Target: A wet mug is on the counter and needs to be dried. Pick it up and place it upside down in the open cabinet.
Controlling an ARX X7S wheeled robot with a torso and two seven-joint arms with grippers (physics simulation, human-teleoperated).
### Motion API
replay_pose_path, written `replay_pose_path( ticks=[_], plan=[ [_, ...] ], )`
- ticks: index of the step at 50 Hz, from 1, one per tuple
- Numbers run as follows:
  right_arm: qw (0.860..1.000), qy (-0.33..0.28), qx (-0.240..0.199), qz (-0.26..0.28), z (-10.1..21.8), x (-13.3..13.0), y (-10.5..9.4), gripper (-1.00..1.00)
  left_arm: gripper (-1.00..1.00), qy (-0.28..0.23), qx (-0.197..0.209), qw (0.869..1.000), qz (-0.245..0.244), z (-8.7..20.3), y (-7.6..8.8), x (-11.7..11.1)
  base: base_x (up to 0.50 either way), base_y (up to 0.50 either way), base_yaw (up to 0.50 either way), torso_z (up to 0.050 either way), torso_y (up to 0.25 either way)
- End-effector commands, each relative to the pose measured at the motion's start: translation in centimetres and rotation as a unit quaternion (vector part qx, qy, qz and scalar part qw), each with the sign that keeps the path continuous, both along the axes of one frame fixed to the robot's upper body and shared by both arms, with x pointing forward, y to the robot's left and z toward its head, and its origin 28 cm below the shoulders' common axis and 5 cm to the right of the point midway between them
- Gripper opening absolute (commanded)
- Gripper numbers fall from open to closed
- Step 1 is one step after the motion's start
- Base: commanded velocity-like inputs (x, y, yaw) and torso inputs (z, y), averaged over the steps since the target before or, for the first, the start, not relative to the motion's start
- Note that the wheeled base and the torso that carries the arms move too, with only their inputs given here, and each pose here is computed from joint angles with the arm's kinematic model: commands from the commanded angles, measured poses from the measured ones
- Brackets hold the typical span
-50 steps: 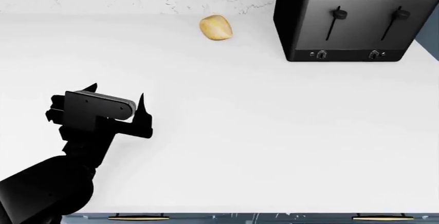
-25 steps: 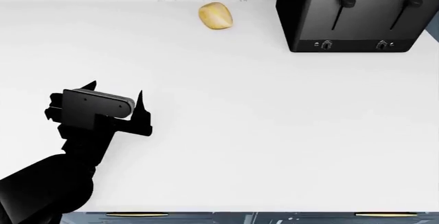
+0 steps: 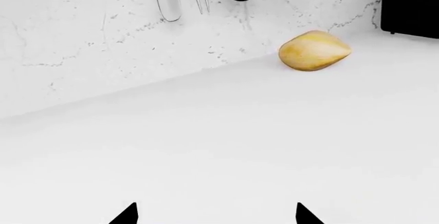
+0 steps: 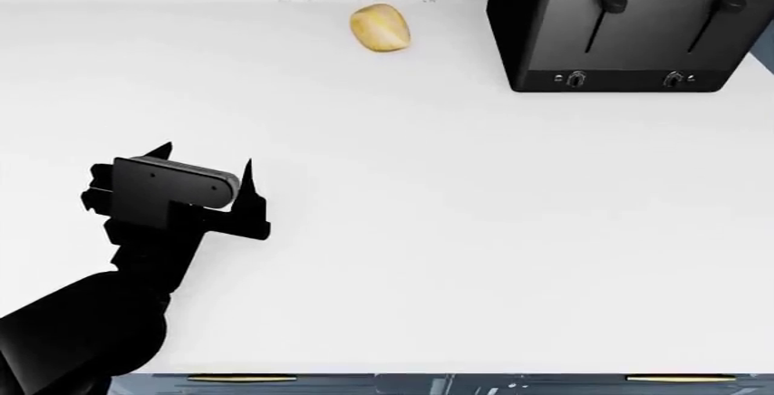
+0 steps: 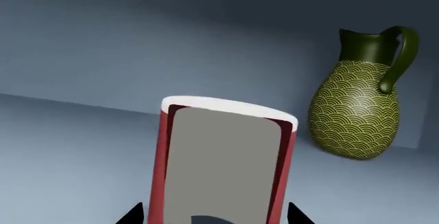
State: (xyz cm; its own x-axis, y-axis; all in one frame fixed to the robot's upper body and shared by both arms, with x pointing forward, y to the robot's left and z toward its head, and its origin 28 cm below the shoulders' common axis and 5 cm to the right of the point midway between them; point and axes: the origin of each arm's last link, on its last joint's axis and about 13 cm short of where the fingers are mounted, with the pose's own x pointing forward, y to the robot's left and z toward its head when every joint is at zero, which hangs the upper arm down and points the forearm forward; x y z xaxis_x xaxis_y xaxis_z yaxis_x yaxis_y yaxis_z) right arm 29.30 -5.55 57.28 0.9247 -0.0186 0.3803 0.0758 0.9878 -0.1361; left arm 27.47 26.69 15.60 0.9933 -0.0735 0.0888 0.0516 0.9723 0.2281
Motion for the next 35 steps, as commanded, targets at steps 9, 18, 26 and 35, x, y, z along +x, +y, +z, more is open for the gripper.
replay_pose_path(
  ticks=[9, 18, 26, 35],
  plan=[
    [0.999, 0.027, 0.038, -0.012, -0.5, 0.6, -0.8, 1.0, 1.0, 0.019, 0.01, 1.0, 0.002, -0.7, -0.1, -0.1, 0.0, 0.0, 0.0, 0.0, -0.005],
    [0.998, -0.035, 0.05, 0.002, 0.7, -0.1, -0.7, 1.0, 1.0, 0.019, 0.01, 1.0, 0.001, -0.8, -0.1, -0.1, 0.0, 0.0, 0.0, 0.0, -0.001],
    [0.998, -0.053, 0.046, 0.005, 1.1, -0.3, -0.6, 1.0, 1.0, 0.02, 0.01, 1.0, 0.001, -0.8, -0.1, -0.1, 0.0, 0.0, 0.0, 0.0, -0.001],
    [0.996, -0.073, 0.042, 0.003, 1.5, -0.8, -0.5, 1.0, 1.0, 0.02, 0.01, 1.0, 0.001, -0.8, -0.1, -0.1, 0.0, 0.0, 0.0, 0.0, -0.001]
  ],
)
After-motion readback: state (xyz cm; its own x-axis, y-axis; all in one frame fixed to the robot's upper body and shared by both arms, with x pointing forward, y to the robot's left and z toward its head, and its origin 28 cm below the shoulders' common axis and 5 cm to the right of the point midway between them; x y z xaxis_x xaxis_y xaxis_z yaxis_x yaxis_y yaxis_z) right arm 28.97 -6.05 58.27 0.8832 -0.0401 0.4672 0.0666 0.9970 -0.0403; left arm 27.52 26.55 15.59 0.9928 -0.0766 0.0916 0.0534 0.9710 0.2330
